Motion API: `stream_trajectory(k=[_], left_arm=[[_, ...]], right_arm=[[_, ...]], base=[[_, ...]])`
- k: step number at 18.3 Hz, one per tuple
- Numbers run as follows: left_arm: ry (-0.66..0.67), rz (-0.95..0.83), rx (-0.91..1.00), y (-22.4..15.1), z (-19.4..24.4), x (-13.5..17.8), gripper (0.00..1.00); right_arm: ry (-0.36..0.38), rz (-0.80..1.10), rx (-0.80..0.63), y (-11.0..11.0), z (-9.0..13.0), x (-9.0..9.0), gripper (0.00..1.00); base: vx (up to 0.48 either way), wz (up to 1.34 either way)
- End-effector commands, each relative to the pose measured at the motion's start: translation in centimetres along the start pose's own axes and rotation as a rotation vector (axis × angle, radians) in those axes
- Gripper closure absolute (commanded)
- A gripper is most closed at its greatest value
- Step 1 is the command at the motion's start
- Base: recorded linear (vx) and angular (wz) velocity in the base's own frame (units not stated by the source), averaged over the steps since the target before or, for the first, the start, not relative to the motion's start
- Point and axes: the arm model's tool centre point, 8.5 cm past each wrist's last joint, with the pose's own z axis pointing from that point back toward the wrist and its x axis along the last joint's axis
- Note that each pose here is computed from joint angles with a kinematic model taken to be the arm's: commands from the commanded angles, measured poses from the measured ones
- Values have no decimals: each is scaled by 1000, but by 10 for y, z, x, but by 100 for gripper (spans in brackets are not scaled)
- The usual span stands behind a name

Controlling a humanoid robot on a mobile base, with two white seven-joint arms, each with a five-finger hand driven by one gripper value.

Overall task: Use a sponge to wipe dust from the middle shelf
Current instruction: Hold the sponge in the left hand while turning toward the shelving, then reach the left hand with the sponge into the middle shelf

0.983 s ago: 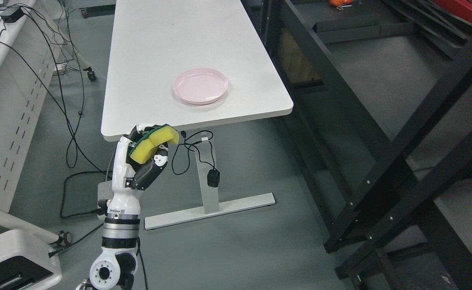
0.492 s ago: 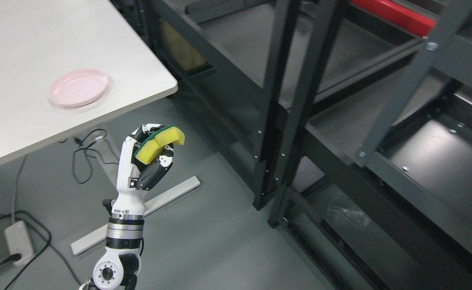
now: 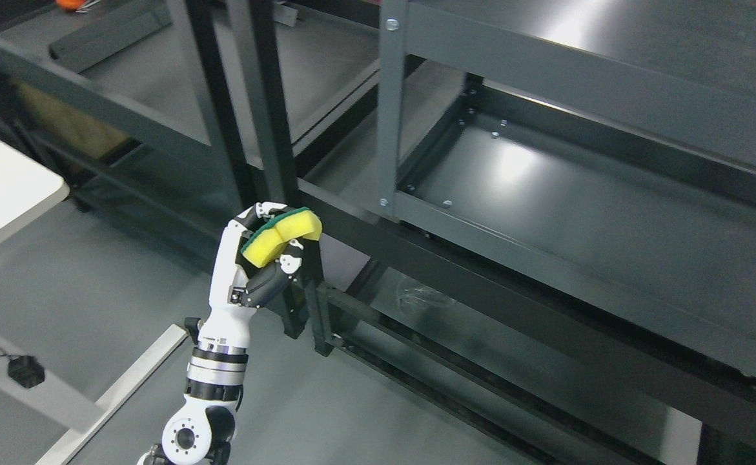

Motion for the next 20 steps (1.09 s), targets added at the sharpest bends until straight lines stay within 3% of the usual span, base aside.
stream_trajectory(k=[1, 5, 11, 15, 20], left_arm=[[-11, -83, -296, -68, -13, -4, 99], [-145, -342, -615, -119, -52, 18, 99], [-473, -791, -952, -181, -117, 86, 98], [-738, -943, -1037, -196, -150, 149, 99], [-886, -1013, -1112, -210, -154, 184, 99]], right_arm=[[-24, -2, -14, -10, 0, 10, 0], [-24, -2, -14, -10, 0, 10, 0], [-24, -2, -14, -10, 0, 10, 0], [-24, -1, -14, -10, 0, 10, 0], [-24, -2, -14, -10, 0, 10, 0]], base=[[-31, -693], [8, -618], [29, -424], [41, -308], [39, -222]])
